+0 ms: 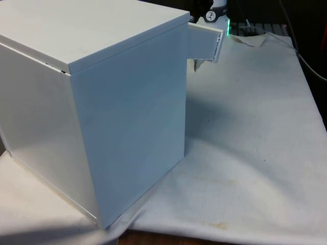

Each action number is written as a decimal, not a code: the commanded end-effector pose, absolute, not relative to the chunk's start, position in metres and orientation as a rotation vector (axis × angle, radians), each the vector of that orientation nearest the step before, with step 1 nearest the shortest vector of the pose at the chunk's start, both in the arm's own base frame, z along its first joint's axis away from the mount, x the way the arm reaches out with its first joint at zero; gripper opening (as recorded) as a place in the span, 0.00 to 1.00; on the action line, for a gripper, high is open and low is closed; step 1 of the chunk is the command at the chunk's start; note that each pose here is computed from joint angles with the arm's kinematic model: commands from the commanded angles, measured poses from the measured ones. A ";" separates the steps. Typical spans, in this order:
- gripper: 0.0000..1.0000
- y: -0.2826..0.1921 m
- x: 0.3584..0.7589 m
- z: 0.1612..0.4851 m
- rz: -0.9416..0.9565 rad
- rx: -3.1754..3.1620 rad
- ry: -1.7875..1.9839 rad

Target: Open the drawer, then close it.

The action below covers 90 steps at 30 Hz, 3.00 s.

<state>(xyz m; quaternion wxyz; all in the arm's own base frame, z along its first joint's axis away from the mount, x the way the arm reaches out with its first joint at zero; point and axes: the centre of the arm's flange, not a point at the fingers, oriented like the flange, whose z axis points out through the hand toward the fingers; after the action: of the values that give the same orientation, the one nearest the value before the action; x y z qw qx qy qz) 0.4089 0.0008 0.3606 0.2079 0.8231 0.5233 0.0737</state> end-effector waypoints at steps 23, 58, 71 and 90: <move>0.00 -0.005 0.423 0.368 0.164 2.180 1.391; 0.00 -0.013 0.441 0.377 0.171 2.135 1.333; 0.00 -0.014 0.441 0.389 0.179 2.128 1.318; 0.00 -0.020 0.446 0.405 0.188 2.113 1.284</move>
<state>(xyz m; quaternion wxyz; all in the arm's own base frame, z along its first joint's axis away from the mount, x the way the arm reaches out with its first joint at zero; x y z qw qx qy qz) 0.4451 -0.0181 0.4015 0.3174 0.8085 0.4906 0.0702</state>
